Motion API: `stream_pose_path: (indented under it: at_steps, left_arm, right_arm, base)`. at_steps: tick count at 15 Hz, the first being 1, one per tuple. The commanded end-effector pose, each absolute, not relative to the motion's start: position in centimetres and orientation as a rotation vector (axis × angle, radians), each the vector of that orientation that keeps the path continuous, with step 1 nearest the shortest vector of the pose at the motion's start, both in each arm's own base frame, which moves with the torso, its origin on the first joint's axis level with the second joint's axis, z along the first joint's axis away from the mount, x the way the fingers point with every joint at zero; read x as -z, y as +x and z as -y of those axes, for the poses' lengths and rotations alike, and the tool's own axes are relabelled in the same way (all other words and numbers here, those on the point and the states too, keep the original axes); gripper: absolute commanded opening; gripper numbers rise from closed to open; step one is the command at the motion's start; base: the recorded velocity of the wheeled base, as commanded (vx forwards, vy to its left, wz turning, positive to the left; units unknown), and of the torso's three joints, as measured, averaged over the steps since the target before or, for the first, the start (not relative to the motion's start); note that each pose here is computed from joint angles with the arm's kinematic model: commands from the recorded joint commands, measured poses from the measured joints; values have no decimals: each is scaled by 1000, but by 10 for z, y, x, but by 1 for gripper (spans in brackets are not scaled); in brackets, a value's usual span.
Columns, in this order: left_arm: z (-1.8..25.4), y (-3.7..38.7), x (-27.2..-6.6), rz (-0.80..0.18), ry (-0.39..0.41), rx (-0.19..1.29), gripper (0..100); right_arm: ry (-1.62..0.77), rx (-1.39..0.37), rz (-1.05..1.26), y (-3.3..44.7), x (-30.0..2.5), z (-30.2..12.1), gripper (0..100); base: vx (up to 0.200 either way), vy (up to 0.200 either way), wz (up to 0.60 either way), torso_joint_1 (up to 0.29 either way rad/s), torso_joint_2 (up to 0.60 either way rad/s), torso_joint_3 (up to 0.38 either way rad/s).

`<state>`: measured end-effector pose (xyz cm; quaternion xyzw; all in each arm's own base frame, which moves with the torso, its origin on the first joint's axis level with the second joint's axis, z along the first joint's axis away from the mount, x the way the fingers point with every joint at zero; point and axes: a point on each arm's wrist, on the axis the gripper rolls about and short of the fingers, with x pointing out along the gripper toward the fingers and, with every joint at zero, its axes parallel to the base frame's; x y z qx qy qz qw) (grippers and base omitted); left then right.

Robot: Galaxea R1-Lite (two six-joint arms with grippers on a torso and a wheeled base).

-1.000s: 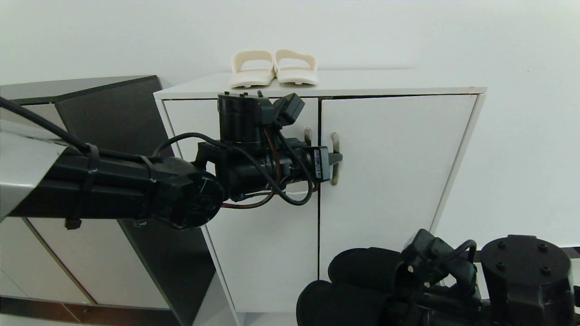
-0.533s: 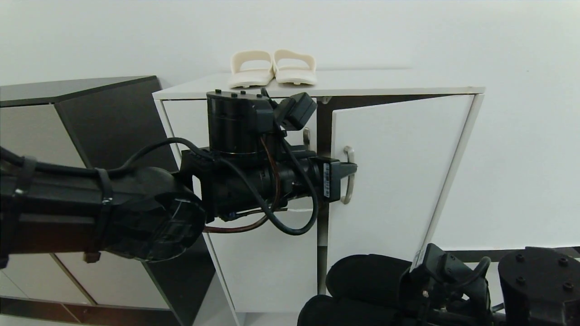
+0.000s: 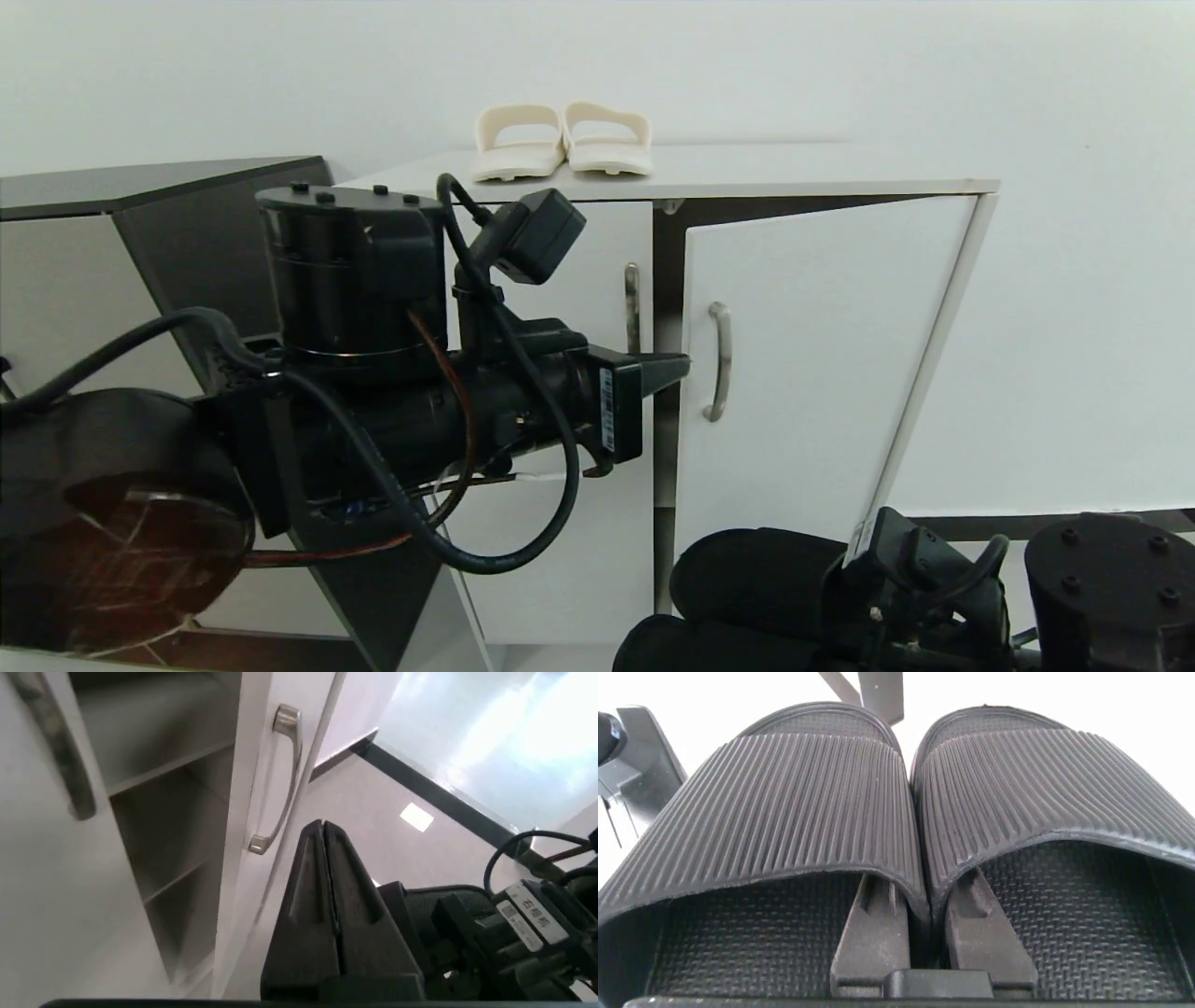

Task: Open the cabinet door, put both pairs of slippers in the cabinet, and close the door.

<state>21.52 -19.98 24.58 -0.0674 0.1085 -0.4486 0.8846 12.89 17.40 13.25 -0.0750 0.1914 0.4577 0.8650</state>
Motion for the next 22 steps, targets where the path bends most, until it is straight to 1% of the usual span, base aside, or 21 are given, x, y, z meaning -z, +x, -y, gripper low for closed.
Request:
stream_pose_path:
  at_steps: [1,5,8,9,11,12,15,21,22]
  left_arm:
    - [189,211,-254,-199,-151,913,0]
    - [192,234,-251,-203,-160,875,0]
    - [198,265,-249,-197,-175,833,0]
    - [198,266,-249,-197,-175,833,0]
    - [211,287,-250,-148,-203,831,0]
    - [215,293,-248,-149,-217,830,0]
    - [224,305,-246,-155,-241,830,0]
    - [227,309,-247,-145,-244,825,0]
    - [228,308,-247,-146,-245,826,0]
  right_arm:
    - [-158,-959,-400,129,-133,-174,0]
    - [-160,-958,-399,129,-133,-174,0]
    - [-160,-956,-397,129,-133,-174,0]
    - [-160,-956,-397,129,-133,-174,0]
    - [-159,-957,-394,128,-134,-174,0]
    - [-160,-956,-395,128,-133,-174,0]
    - [-161,-959,-396,128,-133,-175,0]
    - [-164,-965,-399,127,-132,-176,0]
    - [-169,-978,-403,125,-132,-177,0]
  base:
    - [0,0,0,0,0,0]
    - [0,0,0,0,0,0]
    - [0,0,0,0,0,0]
    - [0,0,0,0,0,0]
    - [0,0,0,0,0,0]
    - [0,0,0,0,0,0]
    - [0,0,0,0,0,0]
    - [0,0,0,0,0,0]
    - [-200,0,0,2,2,2]
